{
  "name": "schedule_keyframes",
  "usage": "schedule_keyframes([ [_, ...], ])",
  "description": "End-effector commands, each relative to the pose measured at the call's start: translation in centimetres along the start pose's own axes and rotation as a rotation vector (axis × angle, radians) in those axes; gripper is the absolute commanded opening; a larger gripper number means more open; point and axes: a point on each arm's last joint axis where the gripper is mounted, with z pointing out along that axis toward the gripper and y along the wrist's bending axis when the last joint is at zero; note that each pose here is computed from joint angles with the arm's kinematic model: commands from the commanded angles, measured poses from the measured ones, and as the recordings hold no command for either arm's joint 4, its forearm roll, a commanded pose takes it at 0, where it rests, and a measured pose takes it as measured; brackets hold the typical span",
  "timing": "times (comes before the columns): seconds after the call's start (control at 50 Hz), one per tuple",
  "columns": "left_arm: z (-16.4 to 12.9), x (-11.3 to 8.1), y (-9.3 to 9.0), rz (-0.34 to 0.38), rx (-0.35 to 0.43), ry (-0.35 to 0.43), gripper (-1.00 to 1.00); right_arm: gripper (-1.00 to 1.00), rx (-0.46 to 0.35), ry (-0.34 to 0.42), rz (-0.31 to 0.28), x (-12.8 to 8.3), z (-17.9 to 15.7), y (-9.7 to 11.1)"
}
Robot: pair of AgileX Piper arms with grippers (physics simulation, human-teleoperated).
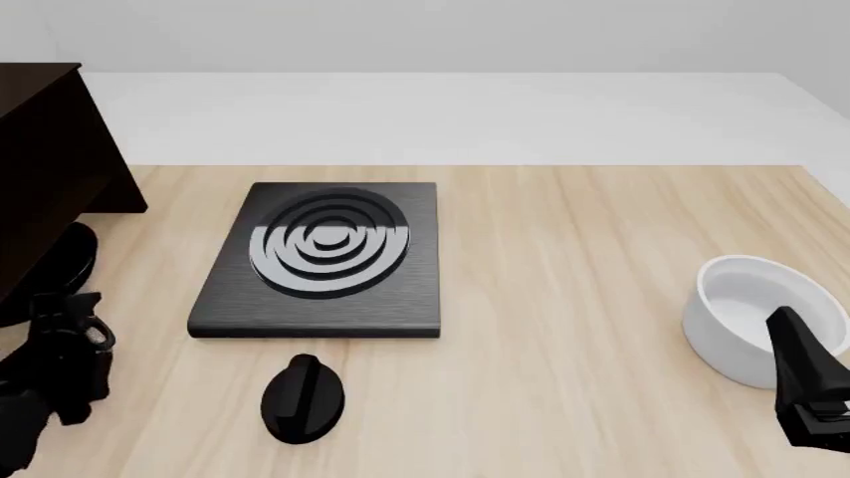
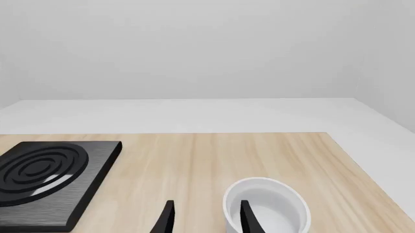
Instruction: Put the frying pan under the cabinet shelf.
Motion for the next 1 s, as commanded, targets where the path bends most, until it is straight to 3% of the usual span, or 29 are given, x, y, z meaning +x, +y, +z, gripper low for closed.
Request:
schedule_keyframes([
  [0.02,-3.9,0.7,-0.4,0.004,-0.017,0.042,1.00,1.00,0.000,0.000,0.000,0.0,0.0,0.0],
  [0.18,-6.9,1.4,-1.7,0.025,0.024,0.088,1.00,1.00,0.000,0.000,0.000,0.0,0.0,0.0],
  [0.38,-9.9,1.9,-2.1,0.032,0.051,0.139,1.00,1.00,0.000,0.000,0.000,0.0,0.0,0.0],
  [0.56,-11.4,2.6,-1.2,0.046,0.057,0.206,1.00,1.00,0.000,0.000,0.000,0.0,0.0,0.0],
  [0.76,-12.4,3.4,-1.0,0.120,0.103,0.282,1.00,1.00,0.000,0.000,0.000,0.0,0.0,0.0],
  [0.84,-12.6,3.5,-1.5,0.155,0.149,0.290,1.00,1.00,0.000,0.000,0.000,0.0,0.0,0.0],
  [1.0,-13.8,3.7,-4.6,0.272,0.308,0.295,1.00,1.00,0.000,0.000,0.000,0.0,0.0,0.0],
])
